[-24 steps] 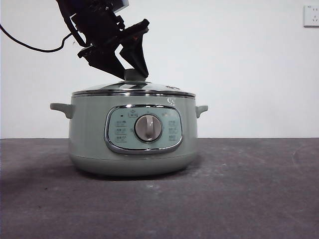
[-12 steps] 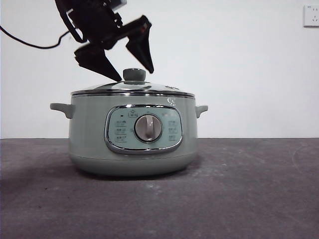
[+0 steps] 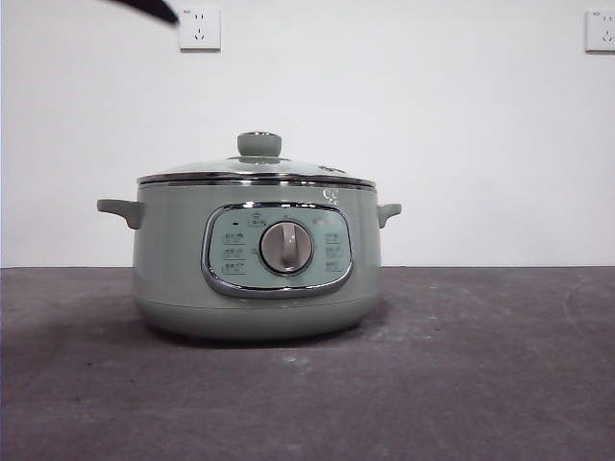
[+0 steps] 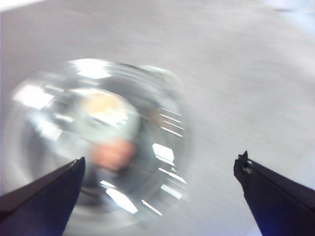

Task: Pick up the egg,open the lid,put the egg in the pot,close the lid

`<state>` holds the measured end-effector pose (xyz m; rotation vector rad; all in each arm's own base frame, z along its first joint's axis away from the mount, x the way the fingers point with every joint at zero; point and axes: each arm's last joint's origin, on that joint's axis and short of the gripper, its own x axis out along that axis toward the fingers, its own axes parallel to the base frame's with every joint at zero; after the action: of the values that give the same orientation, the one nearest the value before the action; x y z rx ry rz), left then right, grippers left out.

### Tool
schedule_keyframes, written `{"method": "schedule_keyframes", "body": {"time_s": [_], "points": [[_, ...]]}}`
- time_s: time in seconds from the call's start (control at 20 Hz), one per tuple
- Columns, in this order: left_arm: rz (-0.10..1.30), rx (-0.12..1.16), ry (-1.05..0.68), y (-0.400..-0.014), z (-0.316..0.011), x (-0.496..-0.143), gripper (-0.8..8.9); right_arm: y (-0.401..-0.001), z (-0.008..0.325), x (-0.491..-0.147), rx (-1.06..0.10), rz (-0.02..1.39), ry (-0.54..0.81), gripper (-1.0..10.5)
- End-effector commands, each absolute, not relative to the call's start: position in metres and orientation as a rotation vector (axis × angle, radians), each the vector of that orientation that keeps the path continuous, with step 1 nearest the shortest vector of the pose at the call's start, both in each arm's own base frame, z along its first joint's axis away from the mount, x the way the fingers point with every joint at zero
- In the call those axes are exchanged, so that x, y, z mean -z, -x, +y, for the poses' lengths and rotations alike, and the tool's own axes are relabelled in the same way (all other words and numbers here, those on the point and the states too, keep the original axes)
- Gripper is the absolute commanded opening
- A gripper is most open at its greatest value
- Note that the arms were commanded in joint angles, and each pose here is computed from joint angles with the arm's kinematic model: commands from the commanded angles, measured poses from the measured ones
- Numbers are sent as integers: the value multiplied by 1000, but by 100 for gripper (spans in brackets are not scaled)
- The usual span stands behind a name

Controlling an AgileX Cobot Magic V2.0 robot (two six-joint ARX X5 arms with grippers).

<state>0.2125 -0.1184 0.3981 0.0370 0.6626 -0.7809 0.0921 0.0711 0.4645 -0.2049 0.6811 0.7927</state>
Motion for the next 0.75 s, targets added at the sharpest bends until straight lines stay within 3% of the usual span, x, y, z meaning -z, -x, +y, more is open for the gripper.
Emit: {"method": "schedule_keyframes", "body": {"time_s": [0.05,0.1,0.15,0.75], "points": [[673,841,-21,-188,-109,-408,264,-97,76,-461,-805,728,197,328],[669,841,-26,-179,-104,-411,87,-101,78,-460,-801,738,201,176],[663,842,-27,-171,-100,-414,-25,-104,80,-458,-801,749,203,4],[663,837,-28,-153,-91,-419,-4,-112,86,-455,-788,783,197,1]]}}
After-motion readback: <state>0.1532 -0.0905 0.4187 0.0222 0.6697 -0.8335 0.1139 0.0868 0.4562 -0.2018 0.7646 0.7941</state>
